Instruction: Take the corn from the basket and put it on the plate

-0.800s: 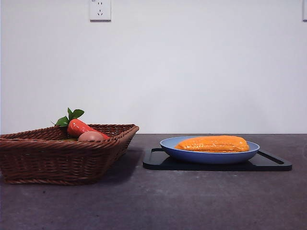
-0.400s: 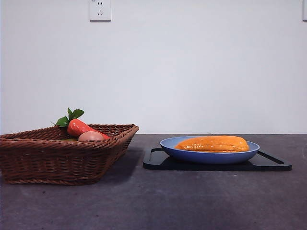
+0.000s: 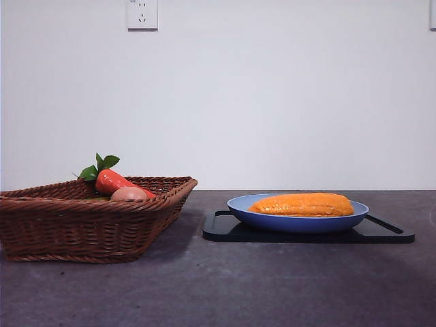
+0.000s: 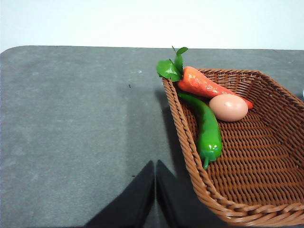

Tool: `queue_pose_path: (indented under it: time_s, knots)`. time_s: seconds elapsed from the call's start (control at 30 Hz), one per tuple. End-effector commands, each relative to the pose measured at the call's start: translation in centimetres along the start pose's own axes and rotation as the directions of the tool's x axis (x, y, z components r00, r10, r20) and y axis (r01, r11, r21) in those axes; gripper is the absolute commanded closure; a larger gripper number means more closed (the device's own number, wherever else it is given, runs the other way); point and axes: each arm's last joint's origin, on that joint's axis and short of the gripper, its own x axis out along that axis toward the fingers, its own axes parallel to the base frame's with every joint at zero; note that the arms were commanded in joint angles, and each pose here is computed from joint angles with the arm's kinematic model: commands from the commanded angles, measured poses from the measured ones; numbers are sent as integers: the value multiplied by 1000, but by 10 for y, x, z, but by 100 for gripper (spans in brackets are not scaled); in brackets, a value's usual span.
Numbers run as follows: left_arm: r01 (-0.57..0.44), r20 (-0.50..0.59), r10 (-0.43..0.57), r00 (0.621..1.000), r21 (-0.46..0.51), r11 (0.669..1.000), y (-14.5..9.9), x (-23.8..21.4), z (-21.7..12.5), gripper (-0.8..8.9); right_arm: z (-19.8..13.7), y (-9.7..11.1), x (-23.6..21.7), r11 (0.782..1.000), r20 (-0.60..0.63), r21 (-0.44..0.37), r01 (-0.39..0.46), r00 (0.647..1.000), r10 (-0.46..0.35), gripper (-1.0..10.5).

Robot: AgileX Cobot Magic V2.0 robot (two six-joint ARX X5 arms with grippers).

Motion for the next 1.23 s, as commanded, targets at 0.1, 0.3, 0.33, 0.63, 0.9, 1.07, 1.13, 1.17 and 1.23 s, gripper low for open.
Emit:
queue_pose_path:
  time_s: [0.1, 0.3, 0.33, 0.63, 0.9, 1.07, 1.13, 1.17, 1.23]
  knots:
    - [0, -35, 0, 999, -10, 1000, 0, 2, -8, 808, -24, 0, -2, 998, -13, 53, 21, 1000, -21, 944]
    - [0, -35, 0, 999, -10, 1000, 0, 2, -8, 808, -42, 1, -4, 997, -38, 76, 23, 999, -20, 944]
    - [0, -35, 0, 999, -10, 1000, 0, 2, -8, 808, -43, 1, -4, 997, -47, 77, 24, 999, -20, 944]
    - [0, -34, 0, 999, -9, 1000, 0, 2, -8, 808, -57, 2, -8, 995, -178, 96, 33, 984, -16, 944]
    - [0, -35, 0, 999, -10, 1000, 0, 2, -8, 808, -61, 2, -8, 994, -216, 103, 35, 976, -12, 944]
    - [0, -35, 0, 999, -10, 1000, 0, 2, -8, 808, -60, 2, -8, 994, -214, 102, 34, 977, -12, 944]
    - [0, -35, 0, 999, -10, 1000, 0, 2, -8, 808, -60, 2, -8, 994, -214, 102, 34, 977, -12, 944]
    - [0, -35, 0, 999, -10, 1000, 0, 2, -8, 808, -60, 2, -8, 994, -214, 102, 35, 977, -12, 944]
    - [0, -35, 0, 999, -10, 1000, 0, 2, -8, 808, -60, 2, -8, 994, -214, 102, 35, 977, -12, 944]
